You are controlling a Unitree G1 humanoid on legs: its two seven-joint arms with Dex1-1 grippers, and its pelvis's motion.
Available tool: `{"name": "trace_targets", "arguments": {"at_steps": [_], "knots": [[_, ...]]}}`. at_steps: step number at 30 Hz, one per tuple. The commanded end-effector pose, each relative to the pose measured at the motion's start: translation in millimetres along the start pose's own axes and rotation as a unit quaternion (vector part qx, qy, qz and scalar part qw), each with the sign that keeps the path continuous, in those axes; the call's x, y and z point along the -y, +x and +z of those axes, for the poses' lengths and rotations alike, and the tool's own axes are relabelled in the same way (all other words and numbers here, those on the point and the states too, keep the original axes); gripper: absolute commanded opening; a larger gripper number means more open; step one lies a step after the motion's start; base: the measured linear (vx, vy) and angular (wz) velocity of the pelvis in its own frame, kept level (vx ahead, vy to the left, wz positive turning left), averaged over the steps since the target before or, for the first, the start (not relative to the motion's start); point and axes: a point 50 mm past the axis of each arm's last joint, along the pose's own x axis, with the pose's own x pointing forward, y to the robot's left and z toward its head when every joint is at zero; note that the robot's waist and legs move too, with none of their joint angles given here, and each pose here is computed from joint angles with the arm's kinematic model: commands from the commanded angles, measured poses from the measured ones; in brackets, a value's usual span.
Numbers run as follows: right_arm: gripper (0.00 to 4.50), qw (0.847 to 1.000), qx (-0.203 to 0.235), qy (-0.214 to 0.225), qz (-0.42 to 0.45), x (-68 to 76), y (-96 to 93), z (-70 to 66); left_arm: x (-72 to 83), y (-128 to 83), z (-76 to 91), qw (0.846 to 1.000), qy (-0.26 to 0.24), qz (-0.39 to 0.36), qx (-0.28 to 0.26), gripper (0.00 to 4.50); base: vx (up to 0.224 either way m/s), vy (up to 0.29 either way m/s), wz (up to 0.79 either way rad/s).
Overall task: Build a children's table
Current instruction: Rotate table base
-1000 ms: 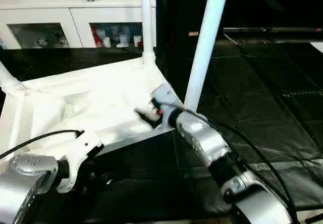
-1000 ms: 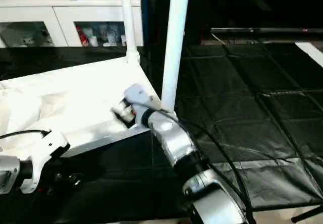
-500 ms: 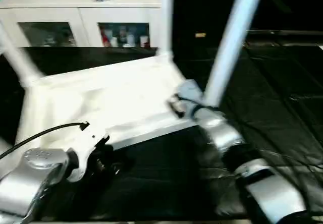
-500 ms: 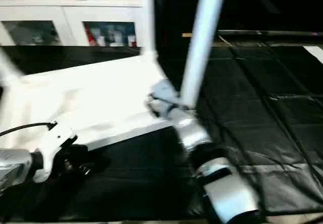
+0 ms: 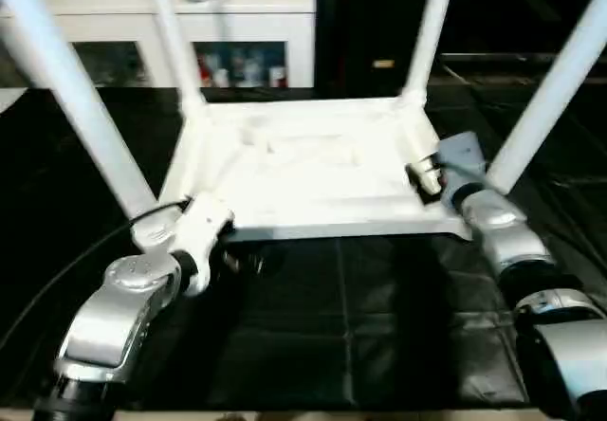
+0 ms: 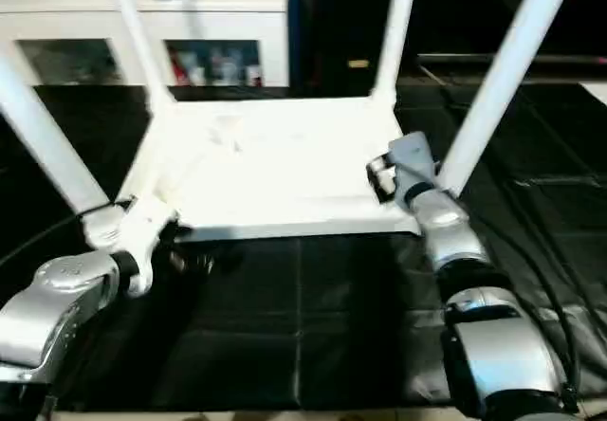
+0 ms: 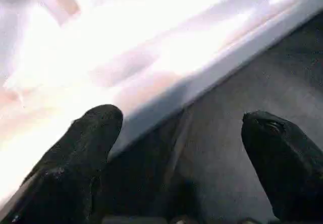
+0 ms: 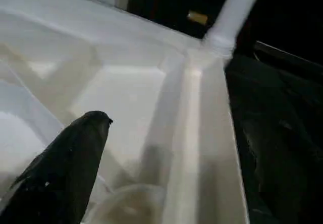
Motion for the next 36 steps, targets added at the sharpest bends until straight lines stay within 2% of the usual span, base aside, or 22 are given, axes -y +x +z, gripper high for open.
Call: {"name": "trace_targets", "arguments": {"at_steps": [1, 4, 6, 7, 10, 11, 16, 17, 18, 21, 23, 26, 28, 29, 30, 31, 33, 34, 35, 36], "knots": [[4.5, 0.996, 0.047, 0.032, 0.074, -15.8, -0.7, 11.9, 0.0, -11.2, -2.1, 0.998, -0.021, 0.022, 0.052, 4.46, 0.0, 0.0, 0.0], [4.5, 0.982, 0.085, 0.057, 0.159, -39.2, -10.8, 16.2, -0.2, -26.9, -17.2, 0.993, -0.054, 0.066, 0.082, 4.46, 0.0, 0.0, 0.0], [4.5, 0.975, 0.097, 0.065, 0.191, -48.7, -17.7, 16.8, -1.4, -34.7, -23.8, 0.988, -0.07, 0.095, 0.098, 4.46, 0.0, 0.0, 0.0], [4.5, 0.975, 0.097, 0.065, 0.191, -48.7, -17.7, 16.8, -1.4, -34.7, -23.8, 0.988, -0.07, 0.095, 0.098, 4.46, 0.0, 0.0, 0.0], [4.5, 0.967, 0.103, 0.068, 0.225, -61.2, -30.3, 13.0, -3.3, -48.3, -31.7, 0.977, -0.073, 0.153, 0.132, 4.46, 0.0, 0.0, 0.0], [4.5, 0.96, 0.103, 0.074, 0.249, -71.7, -44.3, 7.4, -0.5, -59.0, -38.2, 0.967, -0.062, 0.195, 0.152, 4.46, 0.0, 0.0, 0.0], [4.5, 0.954, 0.091, 0.08, 0.273, -84.0, -67.1, -3.0, 6.3, -71.8, -42.8, 0.951, -0.048, 0.245, 0.184, 4.46, 0.0, 0.0, 0.0], [4.5, 0.954, 0.091, 0.08, 0.273, -84.0, -67.1, -3.0, 6.3, -71.8, -42.8, 0.951, -0.048, 0.245, 0.184, 4.46, 0.0, 0.0, 0.0], [4.5, 0.951, 0.08, 0.091, 0.284, -87.1, -79.7, -7.4, 12.5, -78.3, -44.5, 0.943, -0.041, 0.267, 0.194, 4.46, 0.0, 0.0, 0.0], [4.5, 0.941, 0.061, 0.108, 0.315, -92.4, -100.8, -11.5, 20.4, -91.0, -48.6, 0.925, -0.044, 0.316, 0.206, 4.46, 0.0, 0.0, 0.0], [4.5, 0.939, 0.052, 0.113, 0.322, -94.5, -105.8, -13.5, 19.5, -93.5, -50.4, 0.92, -0.044, 0.331, 0.205, 4.46, 0.0, 0.0, 0.0], [4.5, 0.933, 0.029, 0.116, 0.339, -98.0, -113.9, -21.3, 10.6, -91.0, -51.1, 0.915, -0.052, 0.342, 0.205, 4.46, 0.0, 0.0, 0.0], [4.5, 0.928, -0.009, 0.116, 0.354, -101.8, -120.6, -33.9, -13.2, -82.0, -48.6, 0.919, -0.043, 0.338, 0.197, 4.46, 0.0, 0.0, 0.0], [4.5, 0.928, -0.01, 0.116, 0.354, -101.9, -120.7, -34.3, -14.1, -81.8, -48.7, 0.92, -0.043, 0.338, 0.196, 4.46, 0.0, 0.0, 0.0], [4.5, 0.93, -0.039, 0.116, 0.347, -106.1, -123.1, -43.1, -34.8, -77.3, -47.6, 0.924, -0.048, 0.331, 0.187, 4.46, 0.0, 0.0, 0.0], [4.5, 0.93, -0.039, 0.116, 0.347, -106.1, -123.1, -43.1, -34.8, -77.3, -47.6, 0.924, -0.048, 0.331, 0.187, 4.46, 0.0, 0.0, 0.0], [4.5, 0.935, -0.051, 0.118, 0.331, -107.7, -123.0, -45.5, -47.7, -71.7, -43.8, 0.929, -0.047, 0.319, 0.184, 4.46, 0.0, 0.0, 0.0], [4.5, 0.938, -0.056, 0.125, 0.319, -107.4, -122.3, -45.0, -54.2, -69.7, -41.0, 0.928, -0.041, 0.324, 0.181, 4.46, 0.0, 0.0, 0.0], [4.5, 0.938, -0.056, 0.125, 0.319, -107.4, -122.3, -45.0, -54.2, -69.7, -41.0, 0.928, -0.041, 0.324, 0.181, 4.46, 0.0, 0.0, 0.0], [4.5, 0.941, -0.059, 0.127, 0.307, -106.0, -121.1, -44.5, -61.3, -68.8, -38.9, 0.922, -0.037, 0.343, 0.176, 4.46, 0.0, 0.0, 0.0]]}}
